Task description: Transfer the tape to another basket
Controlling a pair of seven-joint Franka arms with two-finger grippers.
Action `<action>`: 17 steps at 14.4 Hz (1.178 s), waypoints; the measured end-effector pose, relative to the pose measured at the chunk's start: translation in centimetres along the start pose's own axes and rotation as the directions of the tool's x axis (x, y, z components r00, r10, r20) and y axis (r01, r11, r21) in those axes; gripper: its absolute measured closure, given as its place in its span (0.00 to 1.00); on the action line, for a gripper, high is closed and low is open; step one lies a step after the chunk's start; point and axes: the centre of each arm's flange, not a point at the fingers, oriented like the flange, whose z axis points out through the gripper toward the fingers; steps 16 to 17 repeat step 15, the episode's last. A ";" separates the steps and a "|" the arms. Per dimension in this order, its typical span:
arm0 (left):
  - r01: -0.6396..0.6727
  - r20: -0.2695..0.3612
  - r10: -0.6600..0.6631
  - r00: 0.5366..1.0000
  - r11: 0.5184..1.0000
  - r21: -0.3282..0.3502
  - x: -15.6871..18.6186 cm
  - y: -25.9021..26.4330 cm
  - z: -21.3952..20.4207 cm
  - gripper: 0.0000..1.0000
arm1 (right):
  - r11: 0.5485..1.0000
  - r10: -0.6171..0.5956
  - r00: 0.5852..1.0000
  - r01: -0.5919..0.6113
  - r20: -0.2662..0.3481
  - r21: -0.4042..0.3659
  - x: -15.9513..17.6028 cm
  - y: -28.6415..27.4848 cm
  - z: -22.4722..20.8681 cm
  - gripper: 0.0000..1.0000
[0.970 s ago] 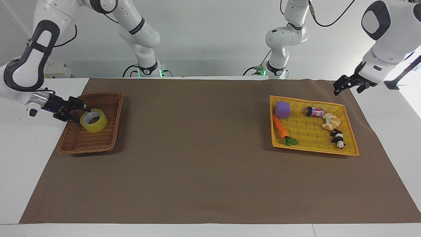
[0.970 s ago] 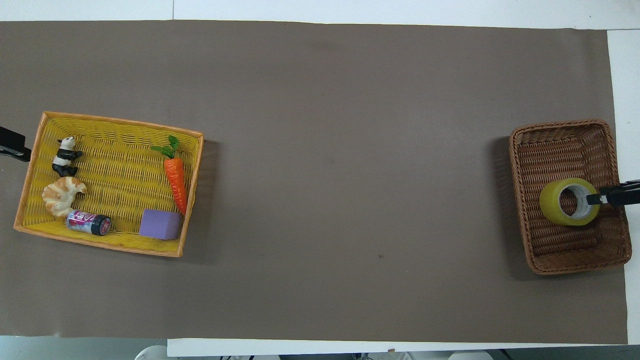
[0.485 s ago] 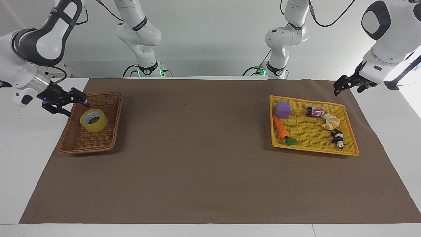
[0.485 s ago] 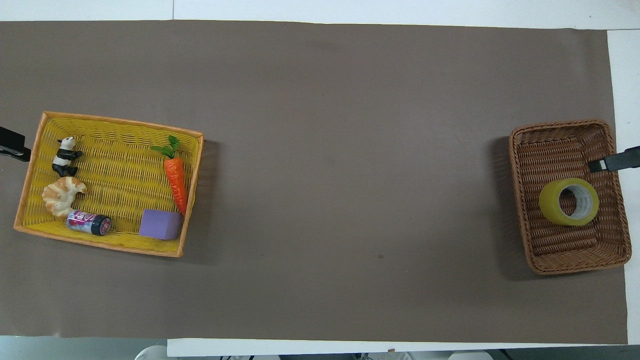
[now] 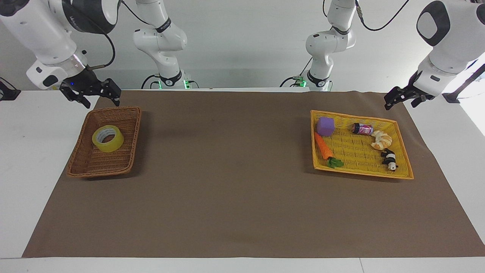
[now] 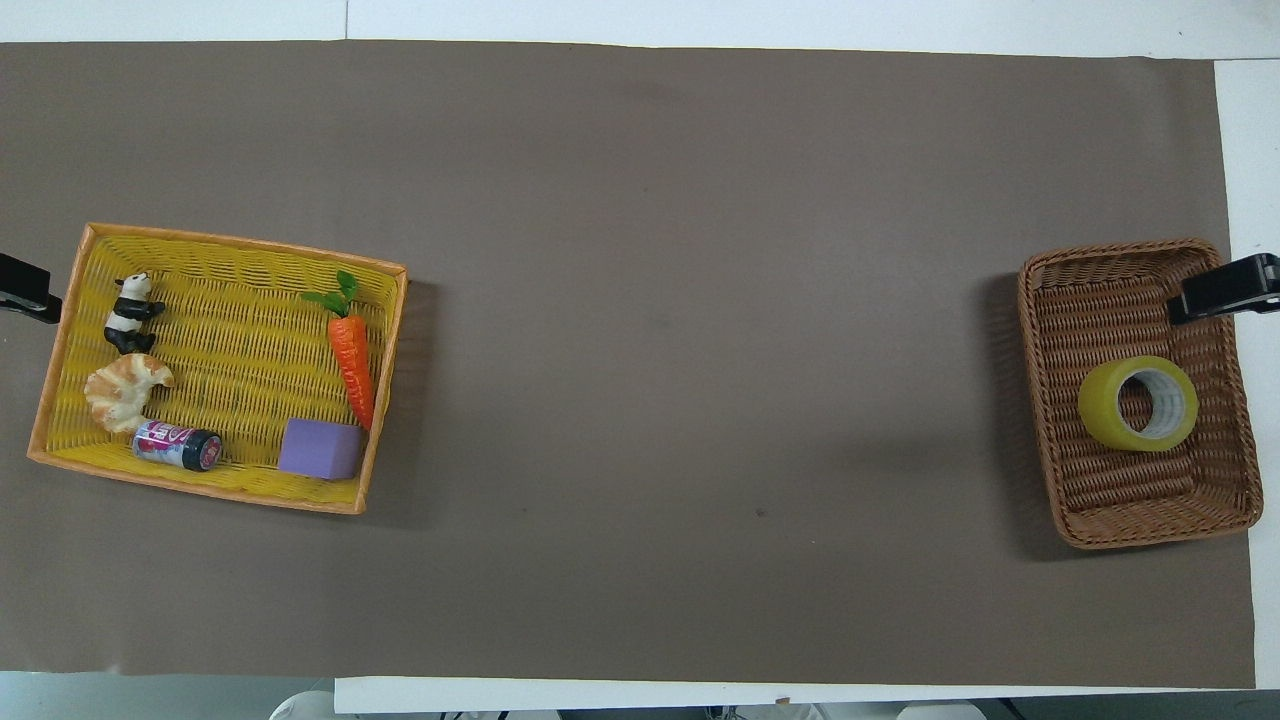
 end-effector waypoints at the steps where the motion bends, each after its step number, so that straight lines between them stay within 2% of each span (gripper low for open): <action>1: 0.000 0.000 0.000 1.000 1.000 0.000 0.0 0.0 0.0 0.00 | 1.000 0.014 1.000 -0.014 0.008 -0.002 0.0 0.3 -0.4 0.00; 5: 0.000 0.000 0.000 1.000 1.000 0.000 0.0 0.0 0.0 0.00 | 0.999 0.040 0.998 -0.040 0.046 -0.001 0.6 0.5 0.4 0.00; 17: 0.000 0.000 0.000 1.000 1.000 0.000 0.0 0.0 0.0 0.00 | 0.998 0.058 0.996 -0.058 0.074 0.005 -0.5 1.1 -0.2 0.00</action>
